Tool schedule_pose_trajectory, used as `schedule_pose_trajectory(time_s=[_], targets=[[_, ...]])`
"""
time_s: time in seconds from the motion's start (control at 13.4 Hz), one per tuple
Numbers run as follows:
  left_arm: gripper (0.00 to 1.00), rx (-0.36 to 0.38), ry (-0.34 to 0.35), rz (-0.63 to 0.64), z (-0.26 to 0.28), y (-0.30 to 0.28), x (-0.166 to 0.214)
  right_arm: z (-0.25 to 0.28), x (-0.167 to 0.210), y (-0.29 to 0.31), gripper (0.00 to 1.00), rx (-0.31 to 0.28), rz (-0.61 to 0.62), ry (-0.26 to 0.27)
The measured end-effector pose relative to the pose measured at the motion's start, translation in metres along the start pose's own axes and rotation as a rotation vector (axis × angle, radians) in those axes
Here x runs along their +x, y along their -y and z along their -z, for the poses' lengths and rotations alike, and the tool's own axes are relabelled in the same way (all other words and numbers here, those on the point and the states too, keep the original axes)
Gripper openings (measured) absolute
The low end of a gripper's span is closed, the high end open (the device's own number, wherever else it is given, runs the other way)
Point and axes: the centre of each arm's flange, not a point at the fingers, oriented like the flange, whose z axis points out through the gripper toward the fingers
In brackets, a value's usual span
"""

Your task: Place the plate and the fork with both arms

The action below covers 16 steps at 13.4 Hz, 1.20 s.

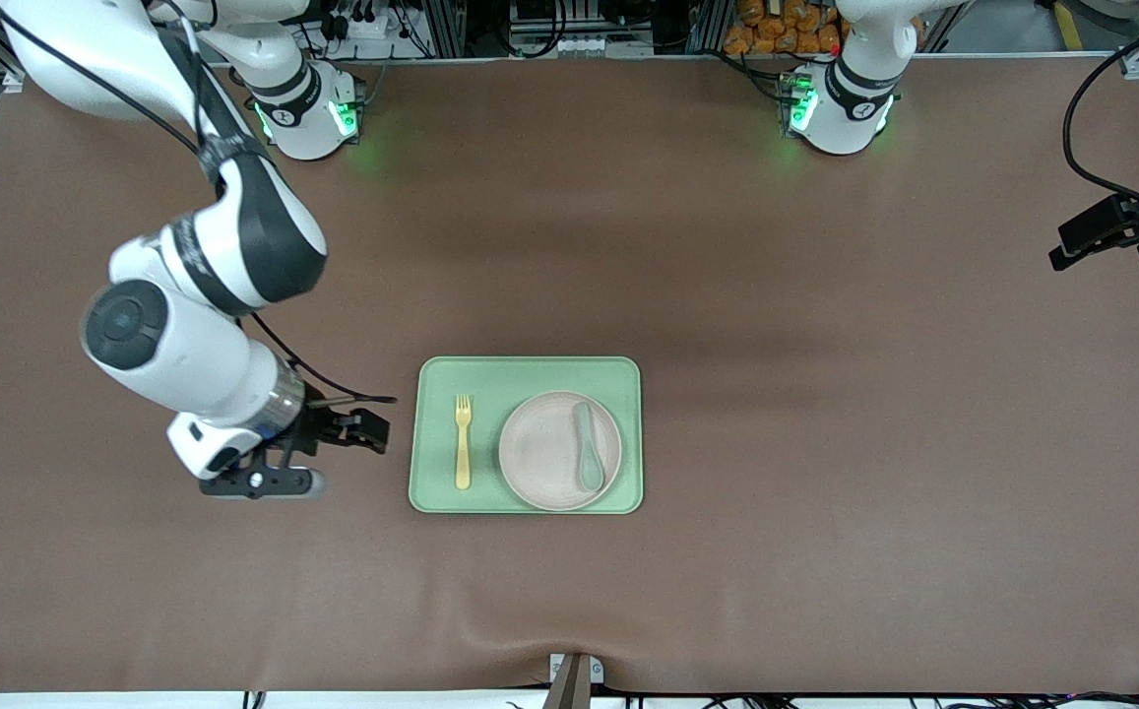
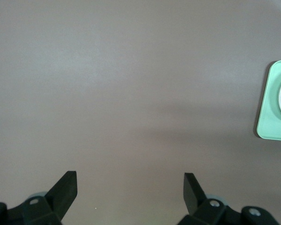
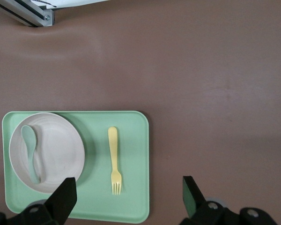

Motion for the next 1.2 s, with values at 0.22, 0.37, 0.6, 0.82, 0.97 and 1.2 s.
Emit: schedule_pose_trajectory(time_s=[0.22,0.37,0.6,0.82,0.97,1.2], targets=[[1.00,0.005,0.022,-0.002,0.005,-0.002,-0.008,0.059,-0.014,-0.013,1.00,-0.063,-0.012,0.071],[1.00,0.009,0.024,-0.006,0.012,-0.004,-0.015,0.100,-0.019,-0.026,1.00,-0.076,-0.033,0.083],[1.00,0.017,0.030,-0.032,0.022,-0.020,-0.028,0.163,-0.040,-0.041,1.00,-0.096,-0.057,0.061],[1.00,0.034,0.027,-0.046,0.025,-0.028,-0.037,0.212,-0.067,-0.069,1.00,-0.142,-0.090,0.063],[1.00,0.041,0.027,-0.052,0.025,-0.031,-0.038,0.219,-0.076,-0.088,1.00,-0.143,-0.075,0.076],[1.00,0.042,0.027,-0.053,0.025,-0.031,-0.038,0.215,-0.090,-0.118,1.00,-0.113,-0.050,0.077]])
